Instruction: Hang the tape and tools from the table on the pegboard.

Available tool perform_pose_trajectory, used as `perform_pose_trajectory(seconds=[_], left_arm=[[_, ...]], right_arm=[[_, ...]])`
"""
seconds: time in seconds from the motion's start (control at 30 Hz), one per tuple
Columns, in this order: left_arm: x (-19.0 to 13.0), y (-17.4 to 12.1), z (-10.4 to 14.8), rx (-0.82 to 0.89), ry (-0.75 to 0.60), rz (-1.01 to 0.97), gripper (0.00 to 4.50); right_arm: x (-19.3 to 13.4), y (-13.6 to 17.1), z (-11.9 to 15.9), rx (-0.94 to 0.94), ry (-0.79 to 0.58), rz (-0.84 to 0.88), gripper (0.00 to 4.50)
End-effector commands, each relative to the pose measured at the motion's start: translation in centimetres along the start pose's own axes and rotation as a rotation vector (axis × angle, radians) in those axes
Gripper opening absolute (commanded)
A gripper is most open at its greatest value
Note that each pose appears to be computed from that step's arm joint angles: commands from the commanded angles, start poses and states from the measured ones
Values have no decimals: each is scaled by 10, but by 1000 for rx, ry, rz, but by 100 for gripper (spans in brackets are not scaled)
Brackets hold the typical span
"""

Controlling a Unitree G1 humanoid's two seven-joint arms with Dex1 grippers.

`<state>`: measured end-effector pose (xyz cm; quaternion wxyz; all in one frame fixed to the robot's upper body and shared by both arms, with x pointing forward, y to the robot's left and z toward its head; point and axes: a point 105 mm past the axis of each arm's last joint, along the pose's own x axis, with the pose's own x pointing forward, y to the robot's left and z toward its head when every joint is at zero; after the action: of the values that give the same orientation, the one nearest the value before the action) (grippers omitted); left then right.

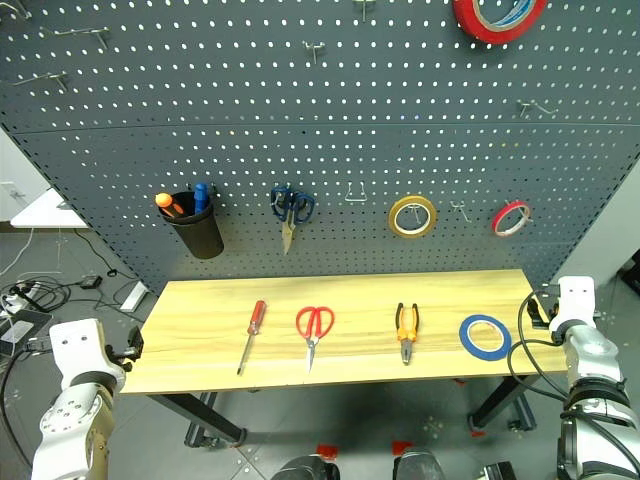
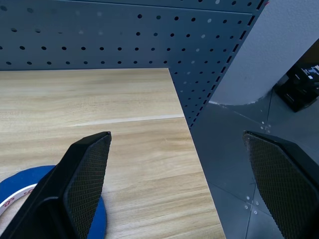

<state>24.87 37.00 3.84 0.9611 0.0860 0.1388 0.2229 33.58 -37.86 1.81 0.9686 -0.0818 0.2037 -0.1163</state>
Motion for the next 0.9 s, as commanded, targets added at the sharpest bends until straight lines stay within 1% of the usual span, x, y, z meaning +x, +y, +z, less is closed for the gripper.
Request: perform_pose_trajectory(seconds=[0.03,0.13,0.27,0.33,0.47,0.57,0.63,0.7,0.8,0.87,0.9], left_arm=[[0,7,15,24,-63,26,369],[0,8,13,34,-48,32,369],[-3,10,3,67,-9,39,369],[-7,9,-1,42,-2,30,369],[-12,7,6,30,-39,27,369],[-13,3,21,14,-91,8,369],[-13,-10,35,54,-130,-57,369],[-14,-33,54,68,-183,-165,369],[-16,-58,74,110,-227,-277,369],[-19,-96,89,169,-265,-452,369],[-20,-109,94,191,-275,-512,369]], right_arm=[[3,-2,23,-2,-69,-8,450],[3,1,23,-24,-68,7,450],[3,7,22,-54,-69,40,450],[2,12,20,-74,-69,70,450],[1,22,17,-108,-69,116,450],[-2,28,16,-127,-70,156,450],[-6,35,14,-155,-72,202,450],[-11,41,13,-183,-75,247,450],[-21,52,10,-211,-62,315,450],[-29,61,9,-232,-36,349,450],[-32,65,9,-236,-23,361,450]])
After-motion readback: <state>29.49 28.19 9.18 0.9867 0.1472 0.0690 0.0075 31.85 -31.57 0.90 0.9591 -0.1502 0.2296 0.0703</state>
